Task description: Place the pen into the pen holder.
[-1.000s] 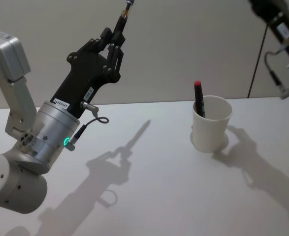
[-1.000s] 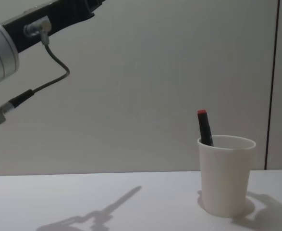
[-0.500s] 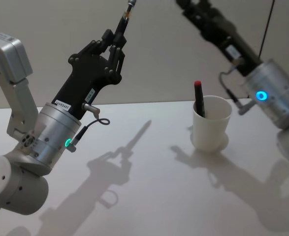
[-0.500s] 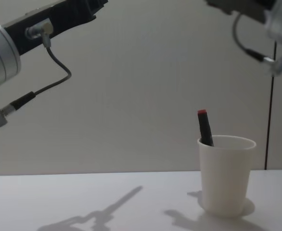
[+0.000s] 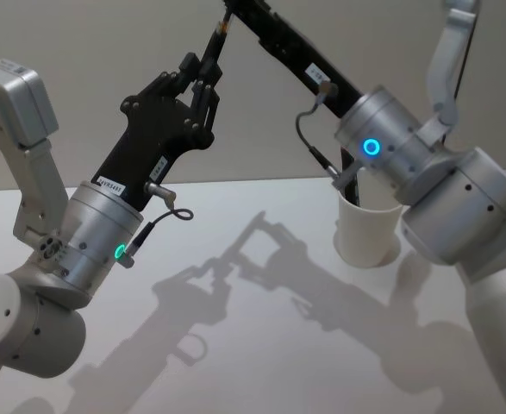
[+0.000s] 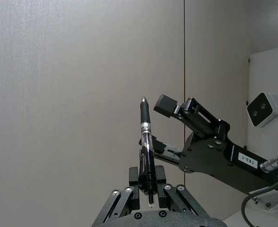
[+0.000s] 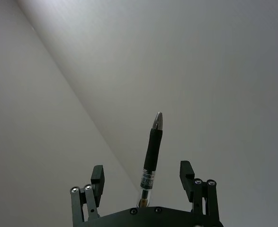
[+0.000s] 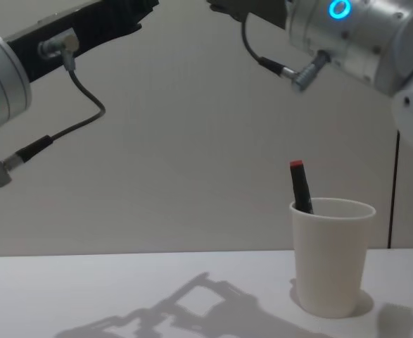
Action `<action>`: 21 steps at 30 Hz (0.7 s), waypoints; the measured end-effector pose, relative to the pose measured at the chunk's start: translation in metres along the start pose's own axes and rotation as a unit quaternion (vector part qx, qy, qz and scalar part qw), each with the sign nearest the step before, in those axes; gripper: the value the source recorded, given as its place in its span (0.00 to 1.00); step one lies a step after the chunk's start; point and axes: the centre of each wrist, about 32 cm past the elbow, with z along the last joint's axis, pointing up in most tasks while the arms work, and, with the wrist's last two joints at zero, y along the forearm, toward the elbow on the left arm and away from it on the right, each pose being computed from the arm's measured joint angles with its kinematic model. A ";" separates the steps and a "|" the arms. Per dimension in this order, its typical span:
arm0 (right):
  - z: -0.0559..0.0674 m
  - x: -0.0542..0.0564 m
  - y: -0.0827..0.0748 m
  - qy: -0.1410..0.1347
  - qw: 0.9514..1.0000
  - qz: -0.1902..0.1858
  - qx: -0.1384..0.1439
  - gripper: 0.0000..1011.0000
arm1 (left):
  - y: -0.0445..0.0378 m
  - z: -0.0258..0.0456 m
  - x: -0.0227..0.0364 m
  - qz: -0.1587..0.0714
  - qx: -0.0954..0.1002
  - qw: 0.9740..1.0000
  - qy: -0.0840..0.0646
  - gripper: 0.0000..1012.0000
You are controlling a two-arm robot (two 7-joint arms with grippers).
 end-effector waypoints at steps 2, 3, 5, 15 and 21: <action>-0.001 -0.001 0.002 0.004 1.000 0.001 -0.001 0.99 | 0.0000 0.0000 0.0000 0.000 0.000 1.000 0.000 0.19; -0.001 -0.001 0.003 0.006 1.000 0.002 -0.002 0.99 | 0.0000 0.0000 0.0000 0.000 0.000 1.000 0.000 0.19; 0.000 -0.001 0.004 0.008 1.000 0.001 -0.002 0.99 | 0.0000 0.0000 0.0000 0.000 0.000 1.000 0.000 0.19; 0.010 -0.003 -0.002 -0.006 1.000 -0.029 -0.001 0.99 | 0.0000 0.0000 0.0000 0.000 0.000 1.000 0.000 0.19; 0.020 -0.006 -0.010 -0.015 0.998 -0.065 0.001 0.99 | 0.0000 0.0000 0.0000 0.000 0.000 1.000 0.000 0.19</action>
